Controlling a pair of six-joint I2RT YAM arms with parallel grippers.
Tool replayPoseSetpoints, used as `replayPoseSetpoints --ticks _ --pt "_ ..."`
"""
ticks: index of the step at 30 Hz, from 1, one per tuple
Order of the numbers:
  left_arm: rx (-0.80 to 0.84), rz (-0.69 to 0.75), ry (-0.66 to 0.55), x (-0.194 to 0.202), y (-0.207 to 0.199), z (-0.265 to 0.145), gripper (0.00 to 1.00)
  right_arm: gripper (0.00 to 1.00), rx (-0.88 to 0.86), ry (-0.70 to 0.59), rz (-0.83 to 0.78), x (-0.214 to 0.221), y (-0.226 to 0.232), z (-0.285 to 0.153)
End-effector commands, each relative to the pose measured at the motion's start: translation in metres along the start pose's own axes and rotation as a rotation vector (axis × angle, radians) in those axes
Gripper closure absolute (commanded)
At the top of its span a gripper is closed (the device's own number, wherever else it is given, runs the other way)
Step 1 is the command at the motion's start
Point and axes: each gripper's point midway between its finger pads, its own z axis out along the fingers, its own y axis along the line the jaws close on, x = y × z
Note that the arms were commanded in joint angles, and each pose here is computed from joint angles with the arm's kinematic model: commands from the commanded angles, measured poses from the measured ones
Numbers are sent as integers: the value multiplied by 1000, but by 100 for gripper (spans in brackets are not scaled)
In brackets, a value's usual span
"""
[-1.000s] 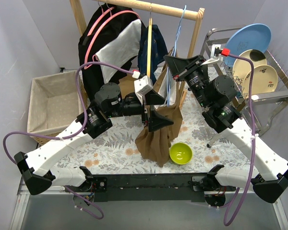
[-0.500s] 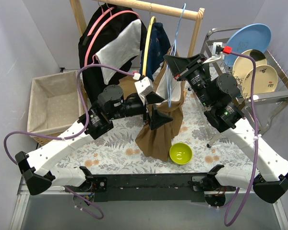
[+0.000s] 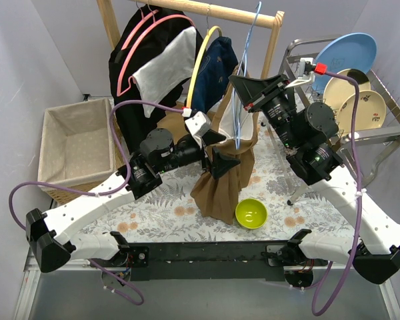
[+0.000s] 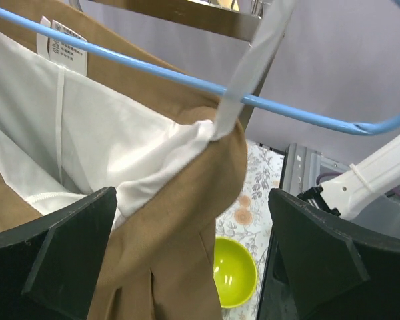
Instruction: Place the skirt on the hanger
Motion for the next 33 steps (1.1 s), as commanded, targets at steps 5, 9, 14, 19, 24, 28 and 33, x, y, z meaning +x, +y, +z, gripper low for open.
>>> replayPoseSetpoints --ticks 5,9,14,19,24,28,33 --pt "35 -18 -55 -5 -2 21 9 99 -160 -229 41 -74 54 -25" --pt "30 -24 -53 -5 -1 22 47 99 -153 -230 43 -71 50 -26" --pt "31 -27 -113 -30 -10 5 100 99 -117 -221 17 -66 40 -28" --pt "51 -10 -149 -61 -25 -19 100 99 -42 -232 -56 -54 12 -36" --pt "121 -8 -156 -80 -44 -34 100 99 28 -240 -100 -44 -10 -30" --pt "180 -12 -132 -82 -57 -39 100 99 51 -223 -108 -34 -20 -16" --pt "251 -11 -91 -72 -68 -40 100 99 78 -247 -58 -40 -19 -3"
